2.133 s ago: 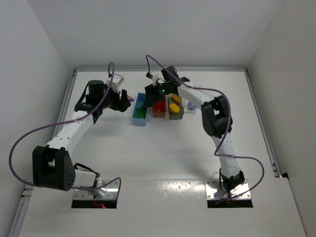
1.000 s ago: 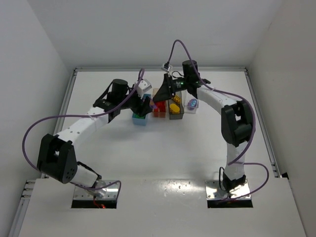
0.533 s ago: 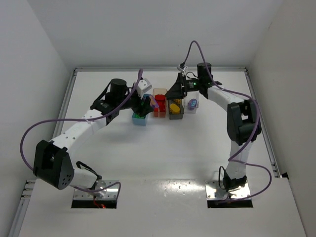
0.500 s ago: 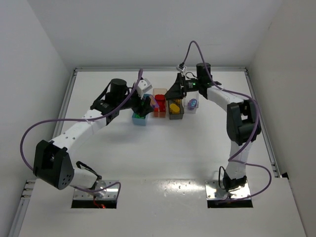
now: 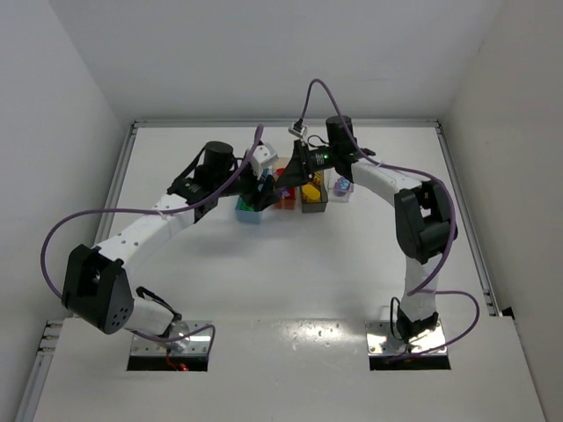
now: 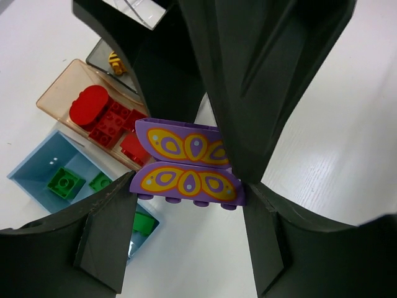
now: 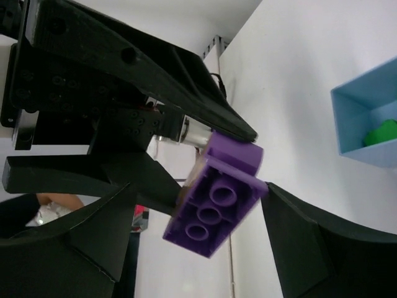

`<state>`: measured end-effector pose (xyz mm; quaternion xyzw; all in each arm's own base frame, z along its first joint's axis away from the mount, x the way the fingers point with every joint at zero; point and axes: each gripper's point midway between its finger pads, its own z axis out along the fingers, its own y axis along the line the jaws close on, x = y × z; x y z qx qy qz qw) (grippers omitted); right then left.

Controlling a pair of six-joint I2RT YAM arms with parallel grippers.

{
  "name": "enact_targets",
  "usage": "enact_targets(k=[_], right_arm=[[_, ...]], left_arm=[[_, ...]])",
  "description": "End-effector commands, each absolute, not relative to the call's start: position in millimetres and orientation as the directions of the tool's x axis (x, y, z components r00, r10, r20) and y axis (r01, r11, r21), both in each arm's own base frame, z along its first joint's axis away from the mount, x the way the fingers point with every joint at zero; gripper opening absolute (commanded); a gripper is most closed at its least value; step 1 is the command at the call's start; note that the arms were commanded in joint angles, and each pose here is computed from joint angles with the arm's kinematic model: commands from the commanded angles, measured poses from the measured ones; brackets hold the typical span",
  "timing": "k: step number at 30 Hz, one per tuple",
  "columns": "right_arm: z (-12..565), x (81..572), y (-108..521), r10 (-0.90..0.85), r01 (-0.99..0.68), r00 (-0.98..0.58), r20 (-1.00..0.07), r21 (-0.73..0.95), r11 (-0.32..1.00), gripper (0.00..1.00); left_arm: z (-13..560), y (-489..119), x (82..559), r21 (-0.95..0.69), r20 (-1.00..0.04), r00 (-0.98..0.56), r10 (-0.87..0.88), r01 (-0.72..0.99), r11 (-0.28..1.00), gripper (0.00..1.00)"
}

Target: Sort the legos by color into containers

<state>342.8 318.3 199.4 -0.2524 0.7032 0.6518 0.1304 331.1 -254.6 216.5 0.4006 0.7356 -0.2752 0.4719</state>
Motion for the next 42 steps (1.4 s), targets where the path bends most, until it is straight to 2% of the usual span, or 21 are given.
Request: enact_targets(k=[1,3,4,5,7,15,19,22,25,26,33,42], right_arm=[[239,331,325,-0.197,-0.629,-0.751,-0.63,0.774,-0.074,0.79],[236,330,325,-0.198,-0.627,-0.753,-0.628,0.776,-0.073,0.57],[236,330,325,-0.198,-0.627,-0.753,-0.627,0.776,-0.073,0.32],[232,328,324,-0.201,-0.618,-0.76,-0.618,0.783,-0.07,0.19],[228,330,320,-0.196,-0.61,-0.769,-0.608,0.79,-0.059,0.0],[231,372,260,-0.057,-0.608,-0.794,-0.605,0.792,0.06,0.0],[227,408,205,0.06,-0.614,-0.772,-0.633,0.768,0.183,0.0],[209,445,172,0.078,-0.624,-0.695,-0.714,0.654,0.428,0.0],[167,471,138,-0.06,-0.568,-0.657,-0.751,0.441,0.695,0.0],[156,473,137,-0.098,-0.563,-0.659,-0.745,0.404,0.721,0.0],[127,513,123,-0.23,-0.539,-0.612,-0.757,0.187,0.821,0.0],[90,524,118,-0.283,-0.515,-0.643,-0.711,0.129,0.847,0.02]], left_arm=[[242,-268,340,0.031,-0.941,-0.144,0.307,0.865,0.5,0.23],[244,-269,341,0.036,-0.943,-0.136,0.303,0.865,0.5,0.23],[243,-268,342,0.039,-0.943,-0.137,0.305,0.861,0.508,0.23],[243,-268,342,0.039,-0.943,-0.137,0.305,0.861,0.508,0.23],[243,-268,342,0.039,-0.943,-0.137,0.305,0.861,0.508,0.23],[218,-255,327,0.021,-0.924,-0.186,0.335,0.847,0.531,0.23],[204,-249,320,0.02,-0.914,-0.202,0.353,0.845,0.534,0.23],[204,-250,322,0.008,-0.914,-0.212,0.347,0.843,0.538,0.23],[216,-257,335,-0.018,-0.924,-0.228,0.306,0.827,0.562,0.23],[219,-260,338,-0.024,-0.926,-0.231,0.298,0.825,0.564,0.23],[243,-275,364,-0.036,-0.941,-0.222,0.257,0.818,0.574,0.24],[261,-282,376,-0.035,-0.953,-0.202,0.227,0.816,0.578,0.26]])
